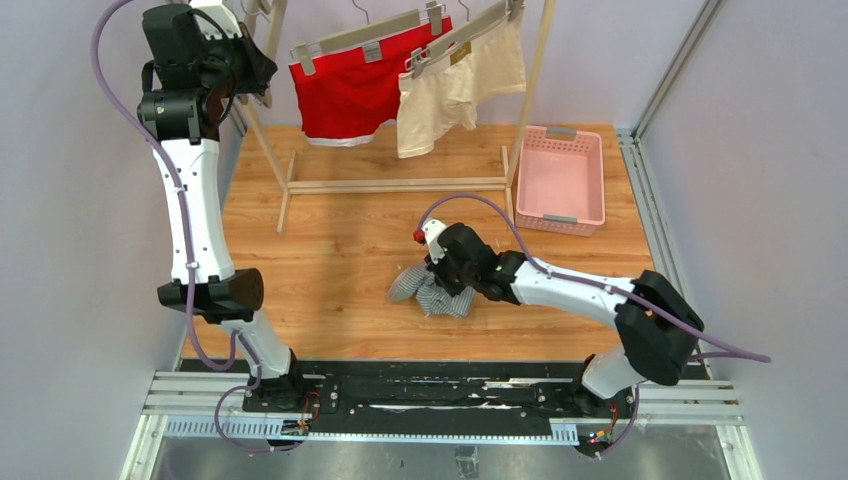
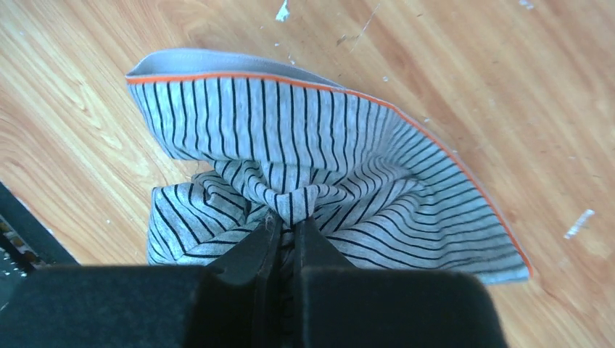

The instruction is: Remove the underwear clipped to the hanger

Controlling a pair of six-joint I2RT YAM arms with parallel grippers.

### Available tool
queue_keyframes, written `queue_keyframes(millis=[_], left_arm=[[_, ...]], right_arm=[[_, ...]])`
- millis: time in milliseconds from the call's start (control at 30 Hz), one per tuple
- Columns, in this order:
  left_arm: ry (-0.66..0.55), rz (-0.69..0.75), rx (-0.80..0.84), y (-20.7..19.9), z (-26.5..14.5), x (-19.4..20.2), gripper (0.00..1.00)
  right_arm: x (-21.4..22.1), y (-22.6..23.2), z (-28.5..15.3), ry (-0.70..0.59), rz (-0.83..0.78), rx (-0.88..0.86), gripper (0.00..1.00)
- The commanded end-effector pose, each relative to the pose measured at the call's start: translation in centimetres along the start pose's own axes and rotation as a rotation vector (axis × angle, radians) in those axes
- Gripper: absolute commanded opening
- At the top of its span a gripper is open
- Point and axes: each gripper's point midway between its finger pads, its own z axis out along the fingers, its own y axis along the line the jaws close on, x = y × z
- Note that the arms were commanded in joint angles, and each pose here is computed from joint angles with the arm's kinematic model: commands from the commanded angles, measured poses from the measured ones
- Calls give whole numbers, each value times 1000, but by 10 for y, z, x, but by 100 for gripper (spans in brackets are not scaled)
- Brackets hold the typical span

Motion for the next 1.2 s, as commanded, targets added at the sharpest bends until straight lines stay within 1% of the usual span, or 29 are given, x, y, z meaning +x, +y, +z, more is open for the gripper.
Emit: queue_keyframes(millis=[0,167,300,433,467,533,667,767,800,1000,1167], left_arm=[[-80,-6,12,1,9,-22,0],[-62,-18,-6,9,25,-14,0],[-57,-37,-19,15,37,-10,0],[-67,-56,0,12,42,-12,0],[-73,-61,6,10,40,-14,3],[-78,-67,18,6,35,-16,13],[-96,-44,-4,3,13,-22,26],[-121,-11,-36,2,-13,-27,38],[-123,-7,-43,2,-18,-27,40],[-140,18,-95,3,-50,-23,46],[-178,38,-112,-2,-76,-30,48]], right_arm=[[-29,-11,-31,-78,-21,71,0],[-55,-29,-78,-198,-14,166,1],[-83,-50,-132,-351,2,279,1],[-101,-75,-183,-486,28,418,1],[-103,-86,-196,-511,39,480,1],[-104,-104,-217,-538,54,592,1],[-98,-140,-239,-515,76,776,0],[-97,-158,-248,-509,95,834,1],[-97,-165,-251,-513,109,848,1],[-85,-218,-254,-474,217,920,0],[-76,-260,-242,-443,309,897,0]])
